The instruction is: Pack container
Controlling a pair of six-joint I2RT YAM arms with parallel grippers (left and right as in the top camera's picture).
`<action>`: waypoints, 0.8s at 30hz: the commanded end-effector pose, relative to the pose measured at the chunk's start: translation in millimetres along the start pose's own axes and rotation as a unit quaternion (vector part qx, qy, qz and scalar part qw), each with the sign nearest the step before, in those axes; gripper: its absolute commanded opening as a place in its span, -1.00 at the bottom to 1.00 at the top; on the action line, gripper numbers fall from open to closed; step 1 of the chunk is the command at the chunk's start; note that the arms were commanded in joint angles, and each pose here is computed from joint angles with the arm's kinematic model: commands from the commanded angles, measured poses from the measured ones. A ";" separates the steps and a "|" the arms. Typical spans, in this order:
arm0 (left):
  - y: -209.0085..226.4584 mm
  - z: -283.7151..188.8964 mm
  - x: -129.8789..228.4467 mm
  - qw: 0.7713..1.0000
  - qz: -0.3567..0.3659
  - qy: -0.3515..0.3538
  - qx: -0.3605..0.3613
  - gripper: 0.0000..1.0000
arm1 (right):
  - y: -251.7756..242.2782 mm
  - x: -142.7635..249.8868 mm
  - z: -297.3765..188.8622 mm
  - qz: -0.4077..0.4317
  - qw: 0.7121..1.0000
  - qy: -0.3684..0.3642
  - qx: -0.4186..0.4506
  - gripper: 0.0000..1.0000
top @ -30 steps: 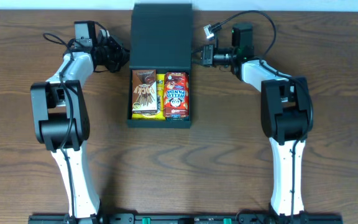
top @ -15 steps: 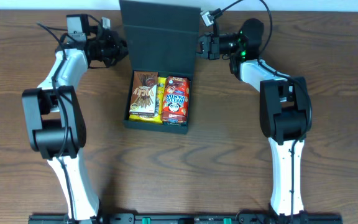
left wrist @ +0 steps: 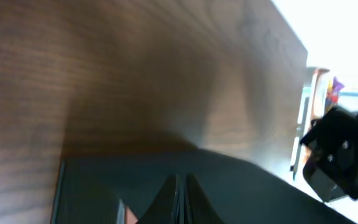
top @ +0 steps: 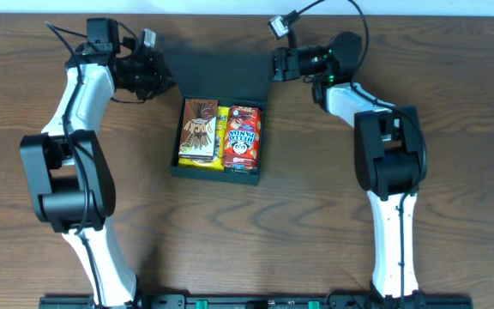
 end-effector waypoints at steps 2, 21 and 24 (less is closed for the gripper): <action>-19.2 -17.6 2.6 0.997 0.076 -0.005 -0.005 -0.89 | 10.0 3.4 21.3 0.031 0.999 0.026 -0.009 -0.97; -74.6 -52.7 17.9 0.974 0.159 -0.060 -0.151 -0.88 | -18.6 -7.5 -69.8 -0.063 0.996 -0.058 0.036 -0.97; -88.5 -52.0 23.6 0.971 0.174 -0.061 -0.150 -0.88 | -44.7 -7.0 -80.2 -0.026 0.991 -0.111 0.069 -0.97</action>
Point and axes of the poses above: each gripper's point midway between its finger pads, its own z axis out along the fingers, its own y axis along the line the jaws close on, x = y × z, the point moved 9 cm from there along -z, back along the fingers, and after that the axes turned 3 degrees about z, right-handed, at the moved point
